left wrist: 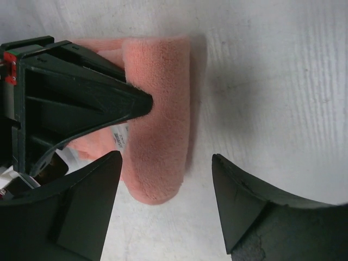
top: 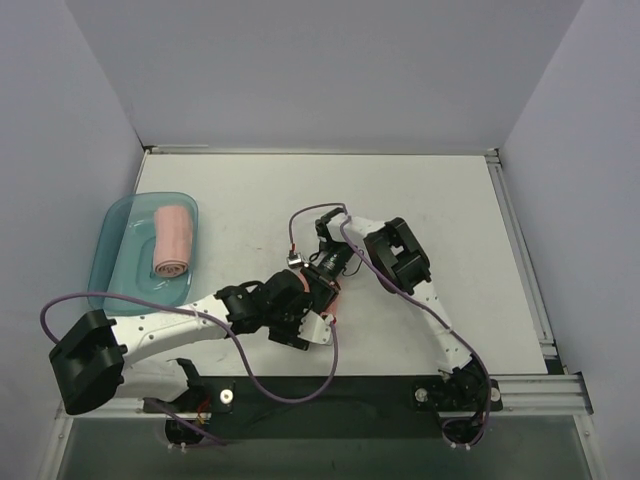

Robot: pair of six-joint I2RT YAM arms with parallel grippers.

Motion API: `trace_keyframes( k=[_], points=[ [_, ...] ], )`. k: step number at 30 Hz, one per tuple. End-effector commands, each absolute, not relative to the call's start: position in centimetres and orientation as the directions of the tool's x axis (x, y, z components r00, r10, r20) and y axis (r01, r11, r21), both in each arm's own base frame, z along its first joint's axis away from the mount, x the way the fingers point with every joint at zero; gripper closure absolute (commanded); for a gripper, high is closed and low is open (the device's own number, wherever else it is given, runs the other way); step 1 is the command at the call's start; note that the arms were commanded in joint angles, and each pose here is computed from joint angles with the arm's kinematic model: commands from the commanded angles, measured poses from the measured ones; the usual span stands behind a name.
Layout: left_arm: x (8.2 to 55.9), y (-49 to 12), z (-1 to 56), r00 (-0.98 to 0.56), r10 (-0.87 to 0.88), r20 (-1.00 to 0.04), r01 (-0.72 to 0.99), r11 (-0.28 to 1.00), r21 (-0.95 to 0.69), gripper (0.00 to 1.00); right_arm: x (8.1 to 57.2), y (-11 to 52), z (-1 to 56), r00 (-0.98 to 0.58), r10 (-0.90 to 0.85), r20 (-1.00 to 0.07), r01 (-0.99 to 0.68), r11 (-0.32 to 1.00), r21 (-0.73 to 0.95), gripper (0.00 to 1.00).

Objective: Roll the towels
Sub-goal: Roll the towel

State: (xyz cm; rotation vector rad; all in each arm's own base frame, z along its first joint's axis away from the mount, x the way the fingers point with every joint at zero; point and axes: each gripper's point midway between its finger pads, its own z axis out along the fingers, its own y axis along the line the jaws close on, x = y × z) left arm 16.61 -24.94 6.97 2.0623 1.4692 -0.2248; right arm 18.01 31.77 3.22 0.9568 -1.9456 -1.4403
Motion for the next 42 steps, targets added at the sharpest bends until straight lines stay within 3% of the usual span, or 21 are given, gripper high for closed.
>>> trace_keyframes(
  k=[1, 7, 13, 15, 17, 24, 25, 28, 29, 31, 32, 37, 42],
  points=[
    [18.9, -27.8, 8.0, 0.469, 0.747, -0.471, 0.839, -0.211, 0.502, 0.23, 17.4, 30.3, 1.7, -0.593, -0.799, 0.101, -0.155, 0.237, 0.959, 1.00],
    [18.2, -27.6, 4.9, 0.456, 0.764, -0.457, 0.857, -0.239, 0.456, 0.30, 17.8, 30.2, 2.0, -0.606, -0.789, 0.100, -0.153, 0.239, 0.959, 1.00],
    [15.2, -26.6, 3.1, 0.399, 0.784, -0.476, 0.912, -0.283, 0.299, 0.66, 19.8, 30.2, 3.8, -0.652, -0.755, 0.067, -0.174, 0.235, 0.956, 1.00],
    [13.9, -25.8, 2.6, 0.363, 0.812, -0.456, 0.931, -0.302, 0.204, 0.80, 21.2, 30.0, 5.8, -0.682, -0.731, 0.009, -0.218, 0.216, 0.952, 1.00],
    [12.3, -25.4, 2.5, 0.295, 0.835, -0.466, 0.953, -0.292, 0.079, 0.83, 23.1, 29.6, 8.2, -0.722, -0.690, -0.055, -0.277, 0.215, 0.936, 1.00],
    [11.1, -26.2, 4.2, 0.011, 0.849, -0.529, 0.958, -0.161, -0.239, 0.85, 29.6, 24.9, 13.6, -0.815, -0.518, -0.260, -0.467, 0.321, 0.824, 0.95],
    [11.5, -26.1, 4.2, -0.031, 0.856, -0.517, 0.956, -0.125, -0.265, 0.86, 29.6, 24.2, 13.8, -0.821, -0.505, -0.267, -0.470, 0.332, 0.818, 0.24],
    [12.7, -27.0, 4.4, -0.104, 0.860, -0.499, 0.934, -0.088, -0.346, 0.85, 30.2, 21.4, 15.4, -0.822, -0.465, -0.329, -0.522, 0.385, 0.761, 0.23],
    [12.7, -25.9, 3.8, -0.168, 0.879, -0.445, 0.902, -0.045, -0.429, 0.85, 29.6, 20.3, 16.2, -0.819, -0.454, -0.351, -0.541, 0.406, 0.736, 0.22],
    [13.7, -26.6, 4.6, -0.208, 0.857, -0.472, 0.875, -0.053, -0.482, 0.85, 29.4, 18.6, 16.7, -0.831, -0.414, -0.372, -0.543, 0.453, 0.708, 0.23],
    [14.0, -25.8, 4.0, -0.253, 0.864, -0.435, 0.846, -0.020, -0.532, 0.84, 29.3, 18.0, 18.1, -0.803, -0.405, -0.437, -0.592, 0.463, 0.660, 0.23],
    [17.0, -25.9, 3.4, -0.321, 0.857, -0.404, 0.802, 0.019, -0.597, 0.80, 26.7, 14.9, 17.9, -0.737, -0.453, -0.502, -0.673, 0.565, 0.478, 0.23],
    [19.1, -25.9, 2.1, -0.371, 0.874, -0.313, 0.719, 0.056, -0.693, 0.77, 23.4, 14.4, 18.6, -0.653, -0.496, -0.573, -0.744, 0.563, 0.360, 0.23]
  ],
)
